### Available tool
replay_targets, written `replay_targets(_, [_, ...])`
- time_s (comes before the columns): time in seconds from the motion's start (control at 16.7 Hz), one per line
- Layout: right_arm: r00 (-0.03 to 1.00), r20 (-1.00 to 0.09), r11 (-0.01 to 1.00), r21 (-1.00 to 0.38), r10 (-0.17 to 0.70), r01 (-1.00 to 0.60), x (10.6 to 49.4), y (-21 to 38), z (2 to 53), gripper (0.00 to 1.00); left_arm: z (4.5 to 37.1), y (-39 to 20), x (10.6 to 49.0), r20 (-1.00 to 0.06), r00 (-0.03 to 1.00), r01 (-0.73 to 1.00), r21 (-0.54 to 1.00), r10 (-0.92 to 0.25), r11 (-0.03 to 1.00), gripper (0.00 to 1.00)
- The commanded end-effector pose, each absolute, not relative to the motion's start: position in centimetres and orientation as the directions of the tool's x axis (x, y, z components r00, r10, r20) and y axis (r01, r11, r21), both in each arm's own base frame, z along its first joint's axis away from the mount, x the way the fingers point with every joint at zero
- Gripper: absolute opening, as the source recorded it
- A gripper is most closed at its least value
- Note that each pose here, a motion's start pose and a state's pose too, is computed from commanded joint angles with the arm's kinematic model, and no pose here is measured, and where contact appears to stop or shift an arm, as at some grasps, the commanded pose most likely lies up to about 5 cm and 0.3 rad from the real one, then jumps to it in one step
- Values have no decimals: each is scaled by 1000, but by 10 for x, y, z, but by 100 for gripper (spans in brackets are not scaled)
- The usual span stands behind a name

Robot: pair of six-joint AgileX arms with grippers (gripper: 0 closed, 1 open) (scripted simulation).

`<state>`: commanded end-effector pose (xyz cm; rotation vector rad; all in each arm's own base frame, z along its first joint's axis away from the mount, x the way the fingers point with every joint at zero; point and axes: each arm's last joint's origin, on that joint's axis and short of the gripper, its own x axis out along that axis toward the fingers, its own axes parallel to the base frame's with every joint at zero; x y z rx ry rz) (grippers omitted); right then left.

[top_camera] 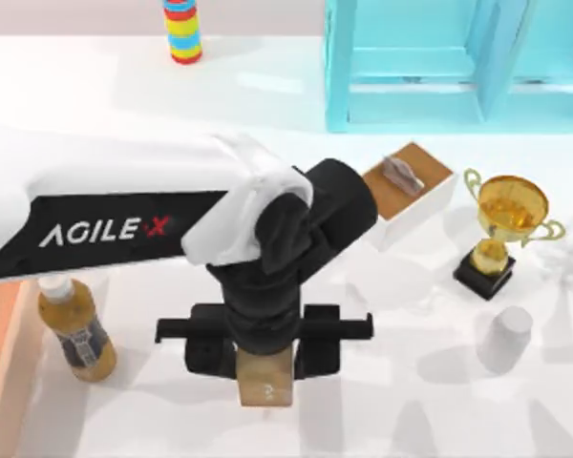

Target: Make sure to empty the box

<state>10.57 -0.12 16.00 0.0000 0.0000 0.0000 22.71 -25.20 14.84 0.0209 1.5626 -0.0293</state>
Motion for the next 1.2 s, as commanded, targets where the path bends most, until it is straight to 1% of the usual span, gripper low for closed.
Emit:
replay_targets(0.12, [1000,0,1000,0,0,0,106,-1,160,100,138,-251,226,-1000,2,31,-1,-1,1000,0])
replay_targets(0.36, [1000,0,1000,0,0,0,106,-1,160,100,137,-251,226,-1000,2,31,0,0,1000,0])
replay_targets(1.14, [1000,0,1000,0,0,0,106,-1,160,100,137,-251,226,-1000,2,31,0,0,1000,98])
replay_targets(1.2, [1000,0,1000,0,0,0,106,-1,160,100,137,-251,226,-1000,2,31,0,0,1000,100])
